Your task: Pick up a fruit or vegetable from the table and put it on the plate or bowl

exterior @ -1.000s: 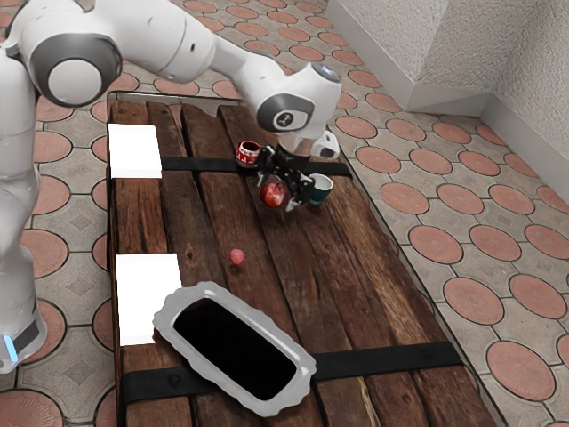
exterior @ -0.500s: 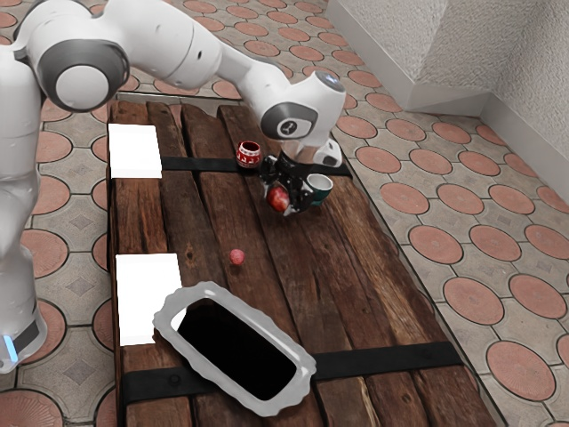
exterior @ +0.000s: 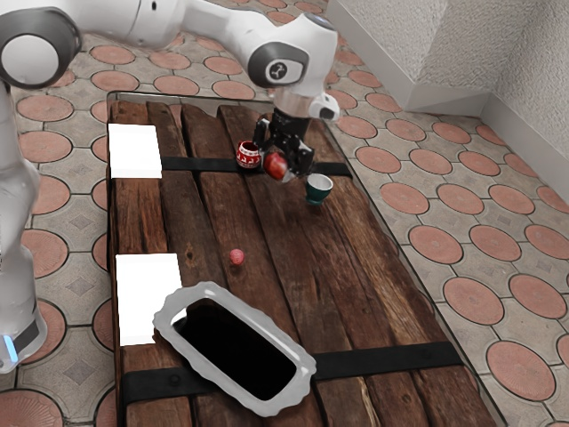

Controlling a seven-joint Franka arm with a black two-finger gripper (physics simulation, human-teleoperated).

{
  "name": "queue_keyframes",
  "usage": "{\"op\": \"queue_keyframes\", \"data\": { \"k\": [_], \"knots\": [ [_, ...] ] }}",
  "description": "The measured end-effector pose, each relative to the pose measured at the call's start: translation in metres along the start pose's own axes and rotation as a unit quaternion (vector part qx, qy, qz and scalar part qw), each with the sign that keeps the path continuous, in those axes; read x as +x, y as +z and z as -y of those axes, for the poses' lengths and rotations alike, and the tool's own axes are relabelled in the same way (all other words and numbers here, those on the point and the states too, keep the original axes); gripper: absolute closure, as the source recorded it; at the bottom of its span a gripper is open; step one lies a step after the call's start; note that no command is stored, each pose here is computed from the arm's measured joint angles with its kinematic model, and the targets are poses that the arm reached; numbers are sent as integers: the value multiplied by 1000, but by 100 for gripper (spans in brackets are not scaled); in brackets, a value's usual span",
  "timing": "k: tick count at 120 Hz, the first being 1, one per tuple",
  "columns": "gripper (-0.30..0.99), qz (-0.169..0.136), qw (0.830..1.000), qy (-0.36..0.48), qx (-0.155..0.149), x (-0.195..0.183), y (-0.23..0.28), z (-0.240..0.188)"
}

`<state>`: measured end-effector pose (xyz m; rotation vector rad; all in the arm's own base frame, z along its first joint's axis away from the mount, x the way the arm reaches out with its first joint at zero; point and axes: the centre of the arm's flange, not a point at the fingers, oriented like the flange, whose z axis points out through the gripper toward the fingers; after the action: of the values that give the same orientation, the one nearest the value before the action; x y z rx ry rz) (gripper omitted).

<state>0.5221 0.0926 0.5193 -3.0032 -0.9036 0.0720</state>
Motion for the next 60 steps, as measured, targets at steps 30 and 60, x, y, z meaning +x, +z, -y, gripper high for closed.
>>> {"op": "queue_keyframes", "data": {
  "k": [30,60],
  "knots": [
    [33,19,995,96,15,-90,0,-101],
    [33,12,985,171,19,-167,-1,-205]
  ]
}}
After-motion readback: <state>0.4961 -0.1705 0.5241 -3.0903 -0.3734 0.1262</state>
